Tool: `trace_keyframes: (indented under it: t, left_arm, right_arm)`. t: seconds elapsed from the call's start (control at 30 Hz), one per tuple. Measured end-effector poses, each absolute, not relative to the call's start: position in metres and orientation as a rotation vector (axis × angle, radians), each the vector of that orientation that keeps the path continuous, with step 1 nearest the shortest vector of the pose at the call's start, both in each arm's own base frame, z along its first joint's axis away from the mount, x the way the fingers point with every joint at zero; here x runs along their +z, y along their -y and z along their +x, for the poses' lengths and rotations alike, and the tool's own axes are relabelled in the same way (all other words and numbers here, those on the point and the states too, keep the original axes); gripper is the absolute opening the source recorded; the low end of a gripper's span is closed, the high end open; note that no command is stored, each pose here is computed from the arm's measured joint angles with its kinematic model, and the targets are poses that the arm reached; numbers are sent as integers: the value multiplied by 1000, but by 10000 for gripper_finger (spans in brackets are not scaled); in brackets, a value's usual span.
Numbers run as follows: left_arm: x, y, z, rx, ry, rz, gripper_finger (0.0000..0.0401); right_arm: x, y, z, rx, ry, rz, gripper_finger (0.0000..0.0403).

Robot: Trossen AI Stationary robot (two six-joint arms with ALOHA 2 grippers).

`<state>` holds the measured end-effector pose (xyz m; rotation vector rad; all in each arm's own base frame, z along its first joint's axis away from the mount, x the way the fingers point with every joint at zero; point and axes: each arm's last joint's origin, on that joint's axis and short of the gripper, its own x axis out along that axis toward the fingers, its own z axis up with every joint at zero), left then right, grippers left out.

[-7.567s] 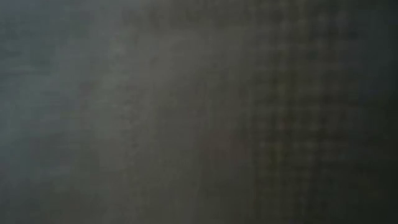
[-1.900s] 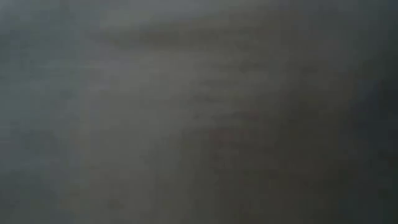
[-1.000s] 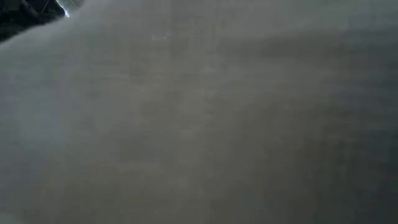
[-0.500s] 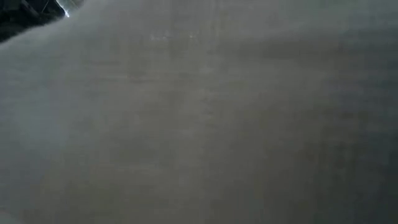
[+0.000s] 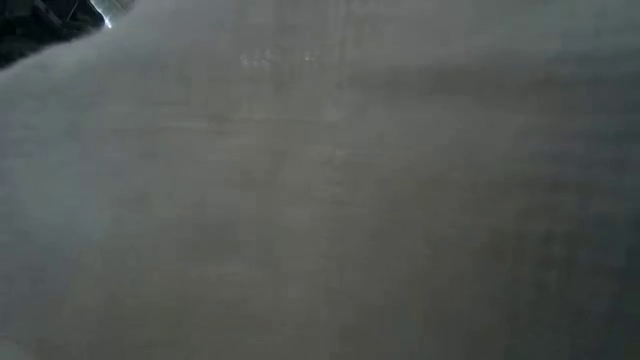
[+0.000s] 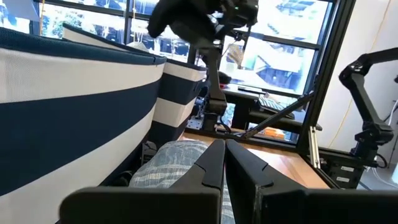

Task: Sort clothes
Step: Put the black underwear into the right blue laundry organizer

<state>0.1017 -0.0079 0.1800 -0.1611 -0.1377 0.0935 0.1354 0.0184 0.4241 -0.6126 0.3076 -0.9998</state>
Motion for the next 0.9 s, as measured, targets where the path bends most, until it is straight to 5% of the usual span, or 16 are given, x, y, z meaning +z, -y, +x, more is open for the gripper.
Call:
trace_keyframes:
  t: [0.37,0.67,0.9]
  left_arm:
    - [180,8,102,93,137,-161,4]
    - [180,8,102,93,137,-161,4]
    - [180,8,102,93,137,-165,4]
  right_arm:
    - [399,18,135,-1252,-496,-584,67]
    - [358,30,132,-948,-612,-249,67]
    - [334,41,134,-963,-824,-51,68]
